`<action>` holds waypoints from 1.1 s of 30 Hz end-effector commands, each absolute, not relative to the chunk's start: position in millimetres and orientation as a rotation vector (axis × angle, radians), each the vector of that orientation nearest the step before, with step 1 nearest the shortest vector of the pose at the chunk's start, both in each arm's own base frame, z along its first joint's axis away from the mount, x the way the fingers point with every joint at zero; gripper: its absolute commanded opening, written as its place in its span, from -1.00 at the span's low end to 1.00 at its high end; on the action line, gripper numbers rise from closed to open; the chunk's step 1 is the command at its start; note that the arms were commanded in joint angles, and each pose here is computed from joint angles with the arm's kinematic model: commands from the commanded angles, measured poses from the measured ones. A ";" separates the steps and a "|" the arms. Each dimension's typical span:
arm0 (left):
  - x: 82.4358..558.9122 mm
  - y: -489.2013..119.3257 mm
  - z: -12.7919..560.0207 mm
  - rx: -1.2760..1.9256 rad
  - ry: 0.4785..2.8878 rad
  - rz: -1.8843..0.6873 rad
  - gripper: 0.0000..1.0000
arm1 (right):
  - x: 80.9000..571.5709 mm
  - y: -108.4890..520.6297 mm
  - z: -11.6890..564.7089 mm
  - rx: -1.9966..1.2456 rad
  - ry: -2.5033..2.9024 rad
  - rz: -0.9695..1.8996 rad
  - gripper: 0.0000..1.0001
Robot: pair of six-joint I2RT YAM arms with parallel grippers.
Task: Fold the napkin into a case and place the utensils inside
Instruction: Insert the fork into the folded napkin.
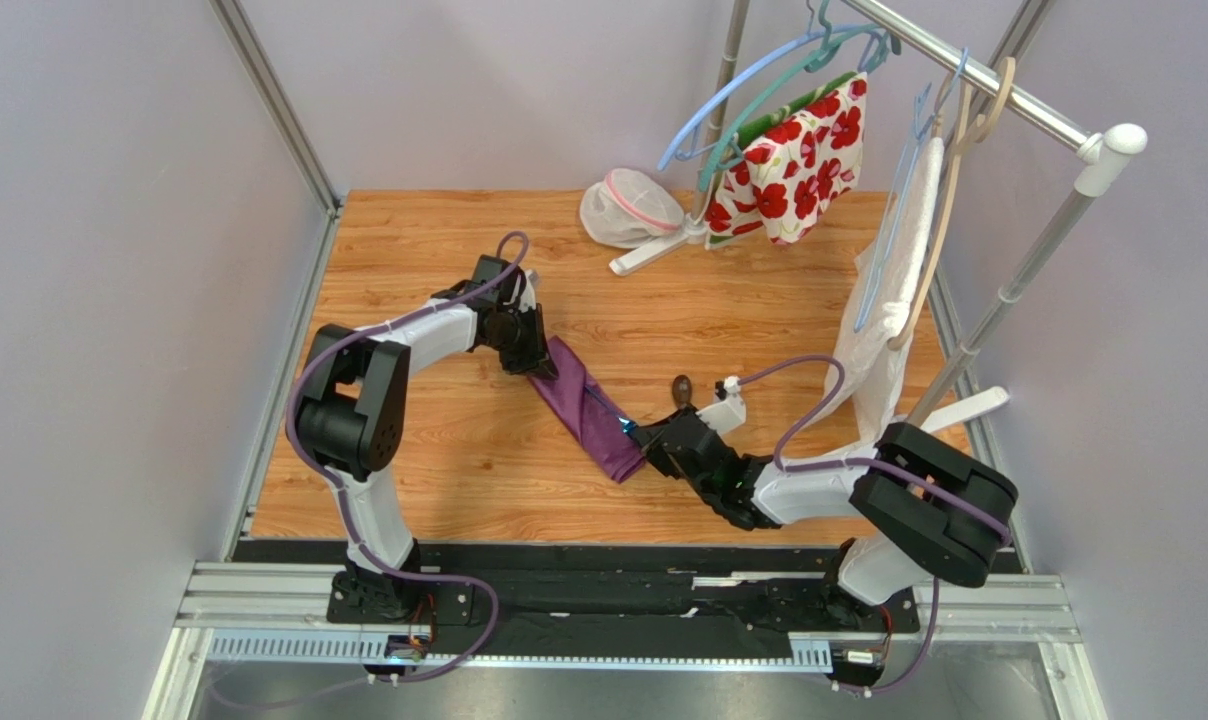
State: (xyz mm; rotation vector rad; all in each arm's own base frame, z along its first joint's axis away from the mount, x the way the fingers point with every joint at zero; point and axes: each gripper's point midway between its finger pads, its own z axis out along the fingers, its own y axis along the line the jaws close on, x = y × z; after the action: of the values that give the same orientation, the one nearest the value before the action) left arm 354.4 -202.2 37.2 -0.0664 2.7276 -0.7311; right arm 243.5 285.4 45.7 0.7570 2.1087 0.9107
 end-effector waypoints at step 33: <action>354.8 -206.8 52.5 -0.059 2.695 -0.749 -0.96 | 238.9 311.0 56.9 0.751 2.168 0.850 -0.01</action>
State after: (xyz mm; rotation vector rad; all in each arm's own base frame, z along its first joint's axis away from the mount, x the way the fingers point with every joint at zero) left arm 349.1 -203.2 33.6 -0.0668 2.7423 -0.7343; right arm 241.3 310.7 44.9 0.7640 2.1627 0.8727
